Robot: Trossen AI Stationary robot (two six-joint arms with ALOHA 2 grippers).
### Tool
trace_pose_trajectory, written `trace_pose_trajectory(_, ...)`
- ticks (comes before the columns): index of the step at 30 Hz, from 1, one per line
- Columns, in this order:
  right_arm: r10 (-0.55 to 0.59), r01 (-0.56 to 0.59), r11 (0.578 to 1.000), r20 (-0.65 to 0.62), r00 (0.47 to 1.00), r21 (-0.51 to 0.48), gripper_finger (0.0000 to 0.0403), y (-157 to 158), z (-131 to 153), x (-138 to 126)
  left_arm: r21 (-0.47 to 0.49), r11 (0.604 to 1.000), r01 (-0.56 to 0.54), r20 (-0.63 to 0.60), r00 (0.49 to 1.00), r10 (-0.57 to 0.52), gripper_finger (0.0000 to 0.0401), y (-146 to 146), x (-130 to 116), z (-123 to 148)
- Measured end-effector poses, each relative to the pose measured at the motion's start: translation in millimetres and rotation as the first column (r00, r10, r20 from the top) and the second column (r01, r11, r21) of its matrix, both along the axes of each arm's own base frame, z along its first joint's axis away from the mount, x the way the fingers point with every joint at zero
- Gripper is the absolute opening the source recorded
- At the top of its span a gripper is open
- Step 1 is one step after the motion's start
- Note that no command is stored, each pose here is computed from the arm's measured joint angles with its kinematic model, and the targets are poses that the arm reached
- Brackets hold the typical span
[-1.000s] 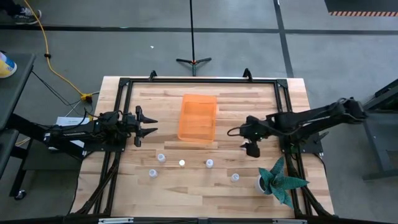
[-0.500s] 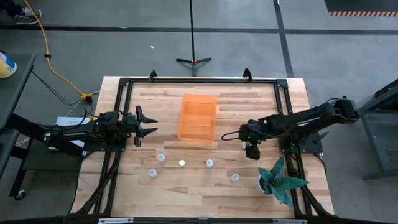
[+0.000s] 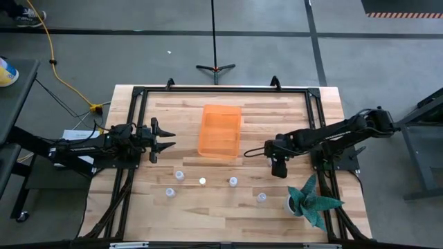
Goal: Pick and place pill bottles into a basket
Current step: Put the transparent medicine bottle into the yellow bin
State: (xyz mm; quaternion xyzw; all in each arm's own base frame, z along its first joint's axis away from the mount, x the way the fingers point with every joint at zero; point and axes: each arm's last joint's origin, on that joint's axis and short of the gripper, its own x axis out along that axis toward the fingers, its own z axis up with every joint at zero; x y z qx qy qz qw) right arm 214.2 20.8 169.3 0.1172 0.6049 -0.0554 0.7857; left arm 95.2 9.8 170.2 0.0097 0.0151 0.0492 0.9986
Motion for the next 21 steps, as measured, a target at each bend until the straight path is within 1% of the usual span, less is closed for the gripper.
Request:
trace_pose_trajectory(6,0.001,-0.001,1.0,0.018,1.0,0.006,0.0132,0.2,1.9,2.2,0.0,1.0,0.0,0.0,1.0,0.0,0.0193,0.0,0.0,0.0)
trace_pose_trajectory(9,0.01,-0.01,1.0,0.055,0.998,0.005,0.0127,0.9,11.8,9.2,0.0,1.0,0.0,0.0,1.0,0.0,0.0193,0.0,0.0,0.0)
trace_pose_trajectory(11,0.042,-0.041,0.999,0.104,0.994,-0.005,0.0127,1.6,24.5,17.2,0.0,1.0,0.0,0.0,1.0,0.0,0.0193,0.0,0.0,0.0)
trace_pose_trajectory(13,0.088,-0.08,0.995,0.163,0.983,-0.054,0.0131,1.6,40.5,26.3,0.0,1.0,0.0,0.0,1.0,0.0,0.0193,0.0,0.0,0.0)
trace_pose_trajectory(17,0.178,-0.111,0.97,0.316,0.932,-0.217,0.0149,-5.6,79.0,47.2,0.0,1.0,0.0,0.0,1.0,0.0,0.0193,0.0,0.0,0.0)
trace_pose_trajectory(19,0.221,-0.118,0.955,0.39,0.894,-0.271,0.0146,-13.6,95.7,58.2,0.0,1.0,0.0,0.0,1.0,0.0,0.0193,0.0,0.0,0.0)
trace_pose_trajectory(21,0.26,-0.123,0.94,0.434,0.862,-0.318,0.0136,-22.4,107.8,70.8,0.0,1.0,0.0,0.0,1.0,0.0,0.0193,0.0,0.0,0.0)
